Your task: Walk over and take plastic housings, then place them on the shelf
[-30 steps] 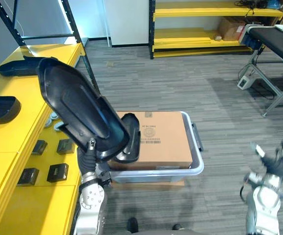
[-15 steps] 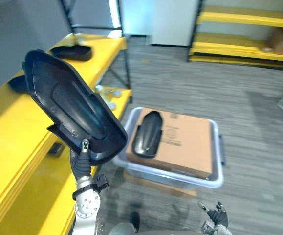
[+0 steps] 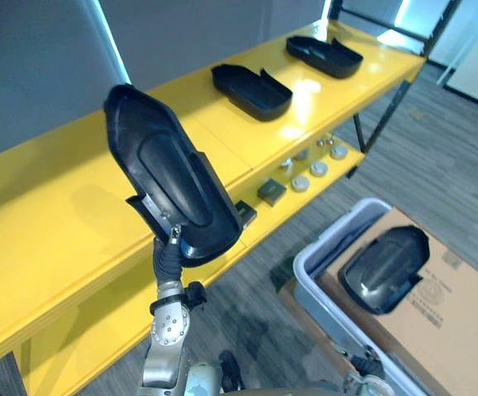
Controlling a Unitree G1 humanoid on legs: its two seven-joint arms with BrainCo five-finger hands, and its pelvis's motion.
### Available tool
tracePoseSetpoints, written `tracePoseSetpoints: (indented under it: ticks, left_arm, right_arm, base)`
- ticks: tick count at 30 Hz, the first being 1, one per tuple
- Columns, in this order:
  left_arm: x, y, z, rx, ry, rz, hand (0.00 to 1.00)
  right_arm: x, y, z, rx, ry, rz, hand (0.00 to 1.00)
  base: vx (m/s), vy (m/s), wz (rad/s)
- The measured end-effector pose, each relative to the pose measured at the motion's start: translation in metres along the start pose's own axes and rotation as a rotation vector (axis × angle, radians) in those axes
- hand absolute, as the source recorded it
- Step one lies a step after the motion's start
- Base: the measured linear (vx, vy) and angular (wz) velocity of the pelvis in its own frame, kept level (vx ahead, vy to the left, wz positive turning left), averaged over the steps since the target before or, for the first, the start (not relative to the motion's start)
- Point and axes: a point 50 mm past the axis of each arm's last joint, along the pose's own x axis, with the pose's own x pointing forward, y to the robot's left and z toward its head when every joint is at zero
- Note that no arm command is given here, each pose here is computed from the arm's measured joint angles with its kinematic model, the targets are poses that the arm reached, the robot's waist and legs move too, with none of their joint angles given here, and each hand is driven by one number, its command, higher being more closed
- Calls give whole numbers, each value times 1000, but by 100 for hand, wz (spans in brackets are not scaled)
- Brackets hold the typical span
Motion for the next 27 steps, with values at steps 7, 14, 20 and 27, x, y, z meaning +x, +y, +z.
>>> tracePoseSetpoints:
  ticks: [7,14,20,27]
  left_arm:
    - [4,-10,5,-23,-30,-8,100]
    - [-7,-24,-3,-61,21,-46,100]
    - [-10,-27,-8,-55,44,-77,100]
    - [-11,-23,-23,12,107,-87,100]
  right_arm:
    - [-8,4,-12,-11,22,27,0]
    - [-12,20,-7,-29,-12,81,0]
    - [-13,27,-6,-92,-29,110,0]
    - [-13,31,-5,-166,-48,134,0]
  base:
    - [226,-51,129]
    - [175,-153,75]
    - [-2,-47,13]
    - [-98,2,-10]
